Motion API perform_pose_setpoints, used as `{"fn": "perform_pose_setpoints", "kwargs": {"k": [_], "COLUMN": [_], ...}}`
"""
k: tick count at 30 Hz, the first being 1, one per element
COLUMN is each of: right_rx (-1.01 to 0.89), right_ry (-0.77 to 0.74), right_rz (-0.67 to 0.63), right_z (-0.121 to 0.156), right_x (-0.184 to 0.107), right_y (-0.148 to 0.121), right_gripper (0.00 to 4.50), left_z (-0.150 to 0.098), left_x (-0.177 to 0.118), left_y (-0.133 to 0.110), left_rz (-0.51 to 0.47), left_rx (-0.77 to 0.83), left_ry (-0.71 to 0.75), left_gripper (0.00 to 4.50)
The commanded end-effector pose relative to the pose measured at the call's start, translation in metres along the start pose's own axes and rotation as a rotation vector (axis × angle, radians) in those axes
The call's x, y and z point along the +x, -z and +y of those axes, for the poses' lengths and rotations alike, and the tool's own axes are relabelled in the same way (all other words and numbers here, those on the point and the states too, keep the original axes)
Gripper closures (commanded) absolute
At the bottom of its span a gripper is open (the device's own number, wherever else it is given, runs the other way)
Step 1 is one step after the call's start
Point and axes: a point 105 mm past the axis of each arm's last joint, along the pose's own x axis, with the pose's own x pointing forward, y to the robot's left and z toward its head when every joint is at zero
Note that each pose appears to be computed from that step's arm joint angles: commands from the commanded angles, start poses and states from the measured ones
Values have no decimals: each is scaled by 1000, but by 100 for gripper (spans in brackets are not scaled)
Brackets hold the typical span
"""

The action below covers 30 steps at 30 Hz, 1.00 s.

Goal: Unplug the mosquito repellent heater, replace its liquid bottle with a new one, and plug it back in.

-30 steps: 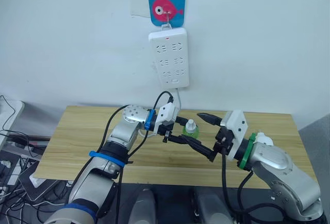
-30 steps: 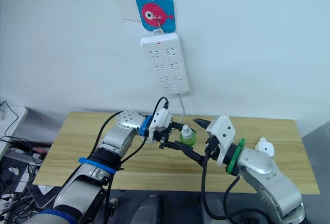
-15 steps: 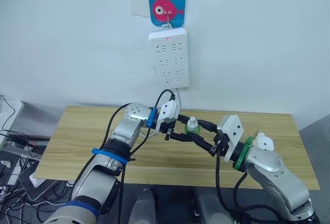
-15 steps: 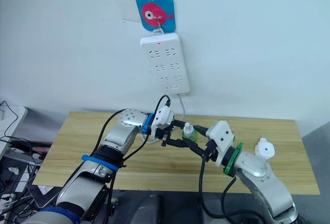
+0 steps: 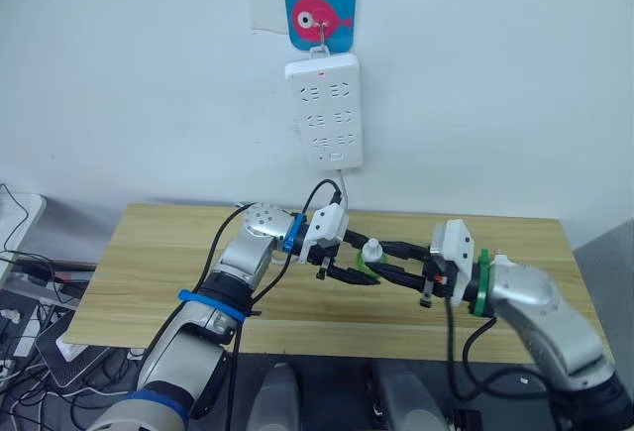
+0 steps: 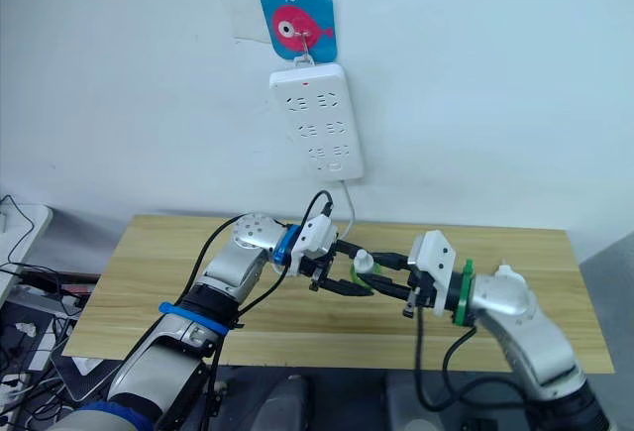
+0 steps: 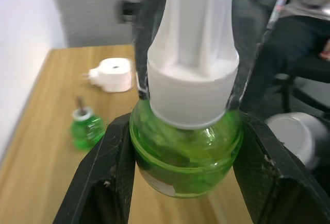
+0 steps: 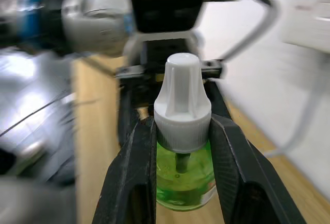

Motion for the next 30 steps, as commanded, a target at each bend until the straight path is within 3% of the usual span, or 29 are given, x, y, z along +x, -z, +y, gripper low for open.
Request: {"fn": "perform_pose_setpoints", "kwargs": {"k": [1,6,11,16,22,30], "right_rx": [-61,-86,-47,2,13,18], "right_ry": [-332,-414,-377,-218,111,207], "right_rz": [-27,-16,0,45,-13,-63], "right_z": [11,-7,-10,-1,-5,2], "right_x": [3,18,4,-24,-24,3], "right_y": [-17,-28,-30,-23,-40,-57], "right_gripper": [346,346,170,4,4,4], "left_z": [-9,-13,-5,4,8,9], "left_x": [-12,-12,-13,-16,-13,-9], "left_y": [-1,-3,-2,-1,0,2], "left_rz": [16,15,8,3,-16,-21], "left_rx": [23,18,8,4,-6,-19], "left_ry": [37,44,-15,-81,-124,-133], "left_gripper": [224,224,224,224,224,224]}}
